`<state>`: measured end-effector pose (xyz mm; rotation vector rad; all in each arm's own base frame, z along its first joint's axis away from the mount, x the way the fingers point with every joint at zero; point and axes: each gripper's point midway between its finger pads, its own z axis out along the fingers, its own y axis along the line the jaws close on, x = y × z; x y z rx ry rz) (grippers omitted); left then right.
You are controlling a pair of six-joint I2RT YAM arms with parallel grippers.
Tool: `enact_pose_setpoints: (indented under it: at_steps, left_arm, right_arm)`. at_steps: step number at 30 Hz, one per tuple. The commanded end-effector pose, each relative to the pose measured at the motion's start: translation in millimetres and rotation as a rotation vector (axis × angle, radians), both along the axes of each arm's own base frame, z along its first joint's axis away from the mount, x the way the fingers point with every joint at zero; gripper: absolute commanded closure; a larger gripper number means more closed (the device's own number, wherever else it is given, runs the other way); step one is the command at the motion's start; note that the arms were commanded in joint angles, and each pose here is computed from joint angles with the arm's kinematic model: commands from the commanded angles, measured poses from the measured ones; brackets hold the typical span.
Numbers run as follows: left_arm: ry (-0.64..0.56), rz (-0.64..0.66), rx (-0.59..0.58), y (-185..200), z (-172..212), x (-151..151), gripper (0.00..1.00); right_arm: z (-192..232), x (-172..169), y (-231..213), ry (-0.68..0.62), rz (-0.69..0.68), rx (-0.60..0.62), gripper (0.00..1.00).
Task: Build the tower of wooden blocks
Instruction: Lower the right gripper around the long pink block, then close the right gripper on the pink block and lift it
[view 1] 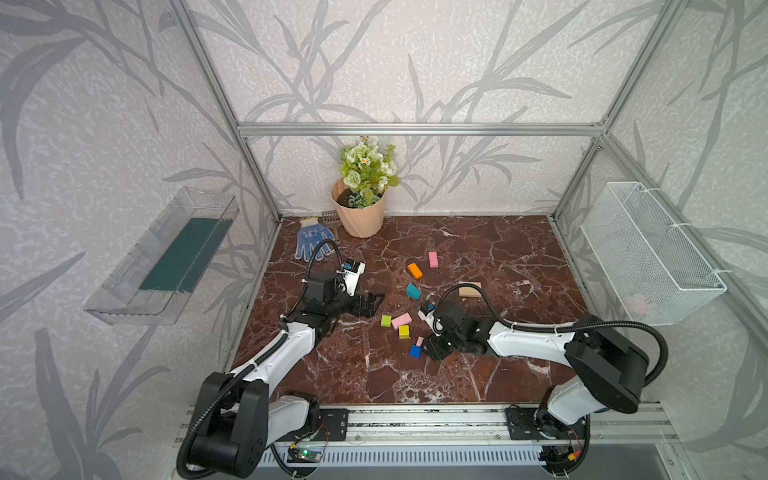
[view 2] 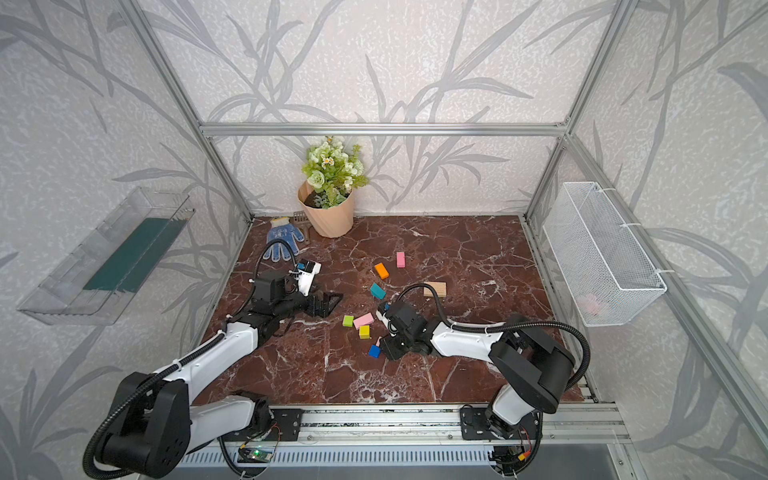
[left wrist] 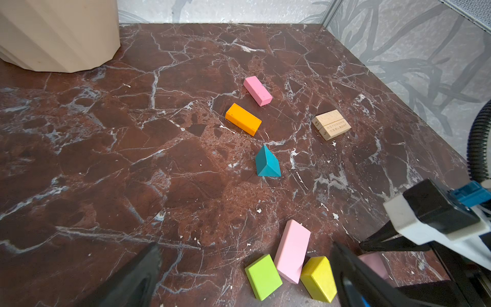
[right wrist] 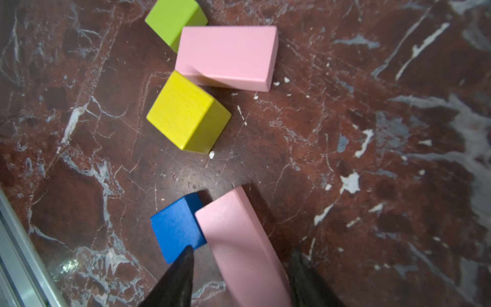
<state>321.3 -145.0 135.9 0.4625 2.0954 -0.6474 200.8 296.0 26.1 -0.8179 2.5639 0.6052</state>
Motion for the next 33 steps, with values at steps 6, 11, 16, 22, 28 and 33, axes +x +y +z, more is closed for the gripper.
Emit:
enact_pose_setpoints:
  at_steps: [6,11,16,22,28,33]
  left_arm:
    - [-0.046,-0.015,0.015,-1.1,8.8,0.8,0.01]
    - [-0.048,-0.021,0.013,-2.4,9.7,0.1,0.01]
    - [-0.047,-0.021,0.013,-2.2,9.6,0.0,0.01]
    - [-0.049,-0.022,0.013,-2.6,9.8,0.1,0.01]
    - [-0.048,-0.023,0.013,-2.9,9.5,-0.3,0.01]
    - [-0.047,-0.022,0.014,-2.4,8.9,-0.2,0.01]
  right_arm:
    - [-8.0,-9.2,-10.3,-0.025,-0.022,-0.101,0.5]
    - [-15.2,-8.0,-11.1,-0.042,-0.033,-0.166,0.52]
    - [-20.0,-6.0,-10.3,-0.046,-0.043,-0.207,0.55]
    - [-21.2,-2.6,-13.6,-0.054,-0.068,-0.229,0.6]
    - [-21.5,3.3,-21.7,-0.068,-0.114,-0.278,0.69]
    - [-18.6,10.5,-28.0,-0.082,-0.179,-0.311,0.78]
